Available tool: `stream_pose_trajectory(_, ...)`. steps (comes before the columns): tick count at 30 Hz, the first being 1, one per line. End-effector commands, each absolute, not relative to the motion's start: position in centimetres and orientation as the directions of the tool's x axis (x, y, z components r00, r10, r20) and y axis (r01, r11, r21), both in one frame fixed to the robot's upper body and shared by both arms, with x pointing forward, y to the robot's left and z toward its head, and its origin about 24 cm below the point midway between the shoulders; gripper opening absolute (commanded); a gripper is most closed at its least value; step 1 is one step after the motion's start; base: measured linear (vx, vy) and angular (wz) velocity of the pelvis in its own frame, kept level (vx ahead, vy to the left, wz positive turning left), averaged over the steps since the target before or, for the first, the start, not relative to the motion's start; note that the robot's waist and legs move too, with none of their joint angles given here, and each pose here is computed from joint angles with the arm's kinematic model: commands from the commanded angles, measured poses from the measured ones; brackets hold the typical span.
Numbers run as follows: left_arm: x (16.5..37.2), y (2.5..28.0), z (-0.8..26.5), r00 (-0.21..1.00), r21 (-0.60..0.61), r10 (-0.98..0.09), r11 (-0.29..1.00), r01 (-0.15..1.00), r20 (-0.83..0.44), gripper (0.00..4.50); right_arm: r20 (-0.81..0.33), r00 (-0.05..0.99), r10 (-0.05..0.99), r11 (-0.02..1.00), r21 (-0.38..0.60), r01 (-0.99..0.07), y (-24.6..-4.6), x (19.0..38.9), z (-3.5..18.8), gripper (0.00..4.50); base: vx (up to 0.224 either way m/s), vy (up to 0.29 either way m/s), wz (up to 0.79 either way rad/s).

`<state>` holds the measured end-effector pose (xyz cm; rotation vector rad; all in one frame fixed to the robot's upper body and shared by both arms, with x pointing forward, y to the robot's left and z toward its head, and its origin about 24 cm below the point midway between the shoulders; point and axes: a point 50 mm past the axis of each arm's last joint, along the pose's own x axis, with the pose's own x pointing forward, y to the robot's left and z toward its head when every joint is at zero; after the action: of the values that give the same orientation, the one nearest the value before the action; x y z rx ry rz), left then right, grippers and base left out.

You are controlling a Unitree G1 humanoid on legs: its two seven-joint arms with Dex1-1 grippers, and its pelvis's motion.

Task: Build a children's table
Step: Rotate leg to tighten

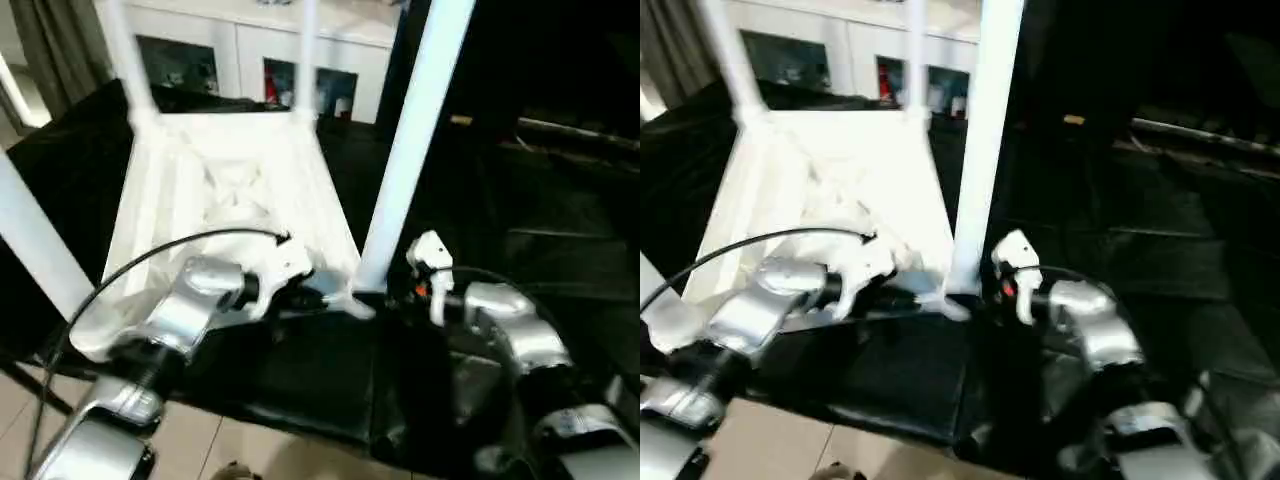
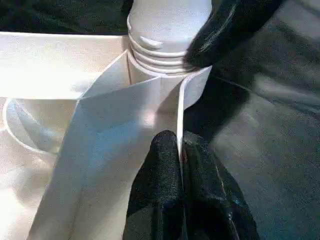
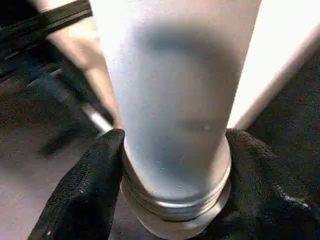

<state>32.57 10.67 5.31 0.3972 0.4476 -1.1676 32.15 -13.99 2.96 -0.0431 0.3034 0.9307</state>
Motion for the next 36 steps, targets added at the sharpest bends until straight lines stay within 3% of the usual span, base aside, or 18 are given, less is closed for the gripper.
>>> stream_pose_trajectory(1, 34.1, 9.4, 5.2, 0.493, 0.068, -0.733, 0.526, 0.848, -0.468, 0.0, -0.339, 0.695, 0.634, 0.757, 0.089, -0.647, -13.5, 33.0, 1.5, 2.73, 0.0, 0.0, 0.0)
stream_pose_trajectory(2, 34.1, 9.4, 5.2, 0.493, 0.068, -0.733, 0.526, 0.848, -0.468, 0.0, -0.339, 0.695, 0.634, 0.757, 0.089, -0.647, -13.5, 33.0, 1.5, 2.73, 0.0, 0.0, 0.0)
stream_pose_trajectory(3, 34.9, 8.8, 5.3, 0.569, 0.071, -0.686, 0.608, 0.791, -0.454, 0.0, -0.353, 0.787, 0.505, 0.856, 0.086, -0.51, -13.5, 33.7, 1.2, 2.73, 0.0, 0.0, 0.0)
stream_pose_trajectory(4, 35.2, 8.5, 5.3, 0.597, 0.07, -0.665, 0.64, 0.765, -0.448, 0.0, -0.363, 0.821, 0.44, 0.893, 0.084, -0.442, -13.5, 34.1, 1.1, 2.73, 0.0, 0.0, 0.0)
stream_pose_trajectory(5, 35.2, 8.5, 5.3, 0.597, 0.07, -0.665, 0.64, 0.765, -0.448, 0.0, -0.363, 0.821, 0.44, 0.893, 0.084, -0.442, -13.5, 34.1, 1.1, 2.73, 0.0, 0.0, 0.0)
stream_pose_trajectory(6, 35.6, 8.1, 5.4, 0.631, 0.087, -0.635, 0.671, 0.737, -0.446, 0.0, -0.379, 0.853, 0.358, 0.931, 0.083, -0.355, -13.6, 34.4, 1.0, 2.73, 0.0, 0.0, 0.0)
stream_pose_trajectory(10, 35.9, 7.2, 5.4, 0.654, 0.103, -0.613, 0.69, 0.716, -0.443, 0.0, -0.395, 0.879, 0.266, 0.963, 0.083, -0.255, -13.2, 34.9, 0.9, 2.73, 0.0, 0.0, 0.0)
stream_pose_trajectory(14, 35.5, 6.2, 5.4, 0.583, 0.122, -0.684, 0.597, 0.793, -0.438, 0.0, -0.308, 0.896, 0.319, 0.946, 0.054, -0.319, -12.3, 35.4, 2.1, 2.73, 0.0, 0.0, 0.0)
stream_pose_trajectory(15, 35.4, 6.4, 5.3, 0.577, 0.133, -0.688, 0.586, 0.8, -0.44, 0.0, -0.285, 0.899, 0.332, 0.942, 0.064, -0.328, -12.4, 35.5, 2.4, 3.42, 0.0, 0.0, 0.0)
stream_pose_trajectory(23, 35.2, 7.8, 5.4, 0.552, 0.172, -0.713, 0.536, 0.827, -0.431, 0.0, -0.229, 0.877, 0.421, 0.9, -0.013, -0.436, -14.1, 35.6, 3.8, 3.99, 0.0, 0.0, 0.0)
stream_pose_trajectory(27, 34.5, 8.8, 5.8, 0.477, 0.162, -0.78, 0.452, 0.877, -0.406, 0.0, -0.216, 0.737, 0.64, 0.759, 0.027, -0.651, -14.8, 34.7, 4.7, 4.12, 0.0, 0.0, 0.0)
stream_pose_trajectory(28, 34.5, 8.8, 5.8, 0.477, 0.162, -0.78, 0.452, 0.877, -0.406, 0.0, -0.216, 0.737, 0.64, 0.759, 0.027, -0.651, -14.8, 34.7, 4.7, 4.12, 0.0, 0.0, 0.0)
stream_pose_trajectory(29, 34.0, 9.3, 5.9, 0.425, 0.144, -0.813, 0.402, 0.904, -0.398, 0.0, -0.221, 0.635, 0.74, 0.654, 0.016, -0.756, -15.0, 33.8, 4.9, 4.12, 0.0, 0.0, 0.0)
stream_pose_trajectory(33, 33.3, 10.0, 6.0, 0.358, 0.122, -0.845, 0.338, 0.933, -0.397, 0.0, -0.242, 0.549, 0.8, 0.567, 0.007, -0.824, -15.6, 32.9, 5.0, 4.12, 0.0, 0.0, 0.0)
stream_pose_trajectory(36, 32.2, 11.0, 6.4, 0.251, 0.07, -0.883, 0.243, 0.967, -0.397, 0.0, -0.275, 0.404, 0.873, 0.432, 0.049, -0.901, -16.0, 31.5, 5.1, 4.12, 0.0, 0.0, 0.0)
